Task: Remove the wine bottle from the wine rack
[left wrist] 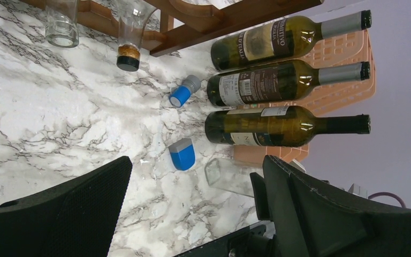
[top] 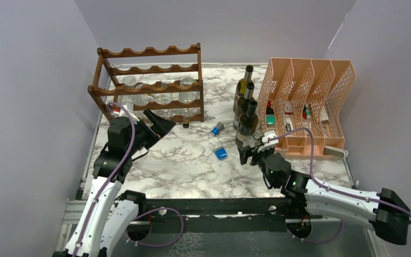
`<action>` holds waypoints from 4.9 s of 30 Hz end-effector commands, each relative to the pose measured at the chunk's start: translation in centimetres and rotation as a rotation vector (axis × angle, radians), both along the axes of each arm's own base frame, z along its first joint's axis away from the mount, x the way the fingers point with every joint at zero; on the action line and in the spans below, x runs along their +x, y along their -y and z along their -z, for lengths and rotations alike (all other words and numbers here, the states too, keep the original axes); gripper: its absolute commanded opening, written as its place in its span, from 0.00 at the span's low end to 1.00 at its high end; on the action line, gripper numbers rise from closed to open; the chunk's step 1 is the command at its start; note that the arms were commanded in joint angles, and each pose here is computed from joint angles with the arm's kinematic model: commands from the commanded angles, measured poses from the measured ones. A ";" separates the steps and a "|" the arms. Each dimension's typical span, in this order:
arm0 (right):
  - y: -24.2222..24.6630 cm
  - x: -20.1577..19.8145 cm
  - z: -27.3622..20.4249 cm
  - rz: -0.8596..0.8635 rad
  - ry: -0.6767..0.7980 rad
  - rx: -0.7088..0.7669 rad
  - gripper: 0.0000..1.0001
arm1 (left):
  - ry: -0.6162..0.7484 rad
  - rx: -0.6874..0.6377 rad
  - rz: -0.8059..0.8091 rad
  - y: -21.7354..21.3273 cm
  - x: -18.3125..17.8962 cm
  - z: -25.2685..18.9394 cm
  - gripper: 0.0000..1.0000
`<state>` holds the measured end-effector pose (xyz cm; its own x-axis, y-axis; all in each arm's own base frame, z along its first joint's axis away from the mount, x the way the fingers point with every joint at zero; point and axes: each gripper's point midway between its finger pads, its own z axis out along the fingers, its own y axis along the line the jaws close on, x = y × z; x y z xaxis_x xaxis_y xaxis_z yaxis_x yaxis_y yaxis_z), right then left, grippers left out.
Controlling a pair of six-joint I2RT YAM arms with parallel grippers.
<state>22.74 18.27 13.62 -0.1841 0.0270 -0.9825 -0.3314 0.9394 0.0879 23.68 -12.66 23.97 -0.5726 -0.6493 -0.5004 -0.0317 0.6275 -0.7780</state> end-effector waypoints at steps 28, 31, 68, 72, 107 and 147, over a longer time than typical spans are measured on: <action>2.4 -5.4 -11.8 -0.114 -0.142 0.250 1.00 | 0.033 -0.019 0.075 1.0 -0.7 0.1 0.99; 3.2 -5.8 -14.1 -0.123 -0.104 0.283 1.00 | 0.021 -0.025 0.093 1.3 -1.0 0.7 0.99; -2.6 -6.9 -21.3 -0.521 -0.091 -0.199 1.00 | 0.080 0.510 -0.131 -3.3 12.0 10.9 0.81; -1.7 -6.8 -20.2 -0.477 -0.134 -0.219 1.00 | 0.079 0.509 -0.139 -3.1 13.1 11.9 0.81; 6.3 -2.3 -17.3 0.197 -0.293 -0.319 1.00 | 0.061 0.517 -0.206 -3.7 14.8 16.0 0.34; -18.0 -9.0 -21.2 -1.163 0.064 -0.220 1.00 | -0.040 0.280 0.068 -1.2 -0.5 5.0 0.00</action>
